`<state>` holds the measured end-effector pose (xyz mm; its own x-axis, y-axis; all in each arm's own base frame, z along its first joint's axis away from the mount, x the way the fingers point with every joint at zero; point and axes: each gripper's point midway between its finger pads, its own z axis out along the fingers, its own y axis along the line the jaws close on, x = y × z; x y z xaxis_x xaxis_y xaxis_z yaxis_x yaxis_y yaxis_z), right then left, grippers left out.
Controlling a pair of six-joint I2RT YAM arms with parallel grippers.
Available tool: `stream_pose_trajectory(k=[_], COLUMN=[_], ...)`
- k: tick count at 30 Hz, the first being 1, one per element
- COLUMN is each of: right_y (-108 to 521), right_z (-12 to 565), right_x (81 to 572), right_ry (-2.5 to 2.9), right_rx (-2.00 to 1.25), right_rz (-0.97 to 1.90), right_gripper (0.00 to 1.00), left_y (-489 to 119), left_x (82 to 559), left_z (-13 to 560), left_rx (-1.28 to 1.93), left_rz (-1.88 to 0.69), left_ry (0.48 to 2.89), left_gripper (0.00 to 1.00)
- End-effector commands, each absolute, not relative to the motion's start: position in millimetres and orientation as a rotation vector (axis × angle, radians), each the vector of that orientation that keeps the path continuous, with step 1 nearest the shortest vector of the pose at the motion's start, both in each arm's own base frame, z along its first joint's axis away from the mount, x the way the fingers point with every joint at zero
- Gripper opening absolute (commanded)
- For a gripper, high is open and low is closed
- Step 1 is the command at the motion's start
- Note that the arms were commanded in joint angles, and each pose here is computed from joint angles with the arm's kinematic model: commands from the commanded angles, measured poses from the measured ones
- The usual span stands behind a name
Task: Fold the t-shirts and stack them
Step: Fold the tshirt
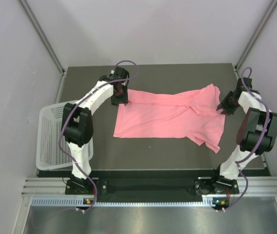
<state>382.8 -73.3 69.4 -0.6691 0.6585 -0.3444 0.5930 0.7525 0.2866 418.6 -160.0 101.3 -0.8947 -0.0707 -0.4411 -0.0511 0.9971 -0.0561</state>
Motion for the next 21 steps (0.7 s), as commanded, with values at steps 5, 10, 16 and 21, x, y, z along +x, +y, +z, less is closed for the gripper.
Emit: stream_pose_trajectory(k=[5,10,16,21], right_y=[-65,-67,-69,-76], right_z=[70,52,38,37], right_x=[408,403,397,396], right_ry=[2.47,2.51,2.537,2.554], right_rx=[0.925,0.933,0.923,0.886], right_rz=[0.289,0.255,0.229,0.168], right_gripper=[0.31,0.33,0.34,0.34], left_y=[-164,-161,-158,-160], left_x=[426,424,424,422], left_z=[110,109,107,105], left_rx=[-0.058,-0.064,-0.069,-0.069], left_rz=[-0.141,-0.151,-0.158,-0.173], left_ry=[2.677,2.686,2.696,2.704], left_gripper=[0.47,0.47,0.47,0.47])
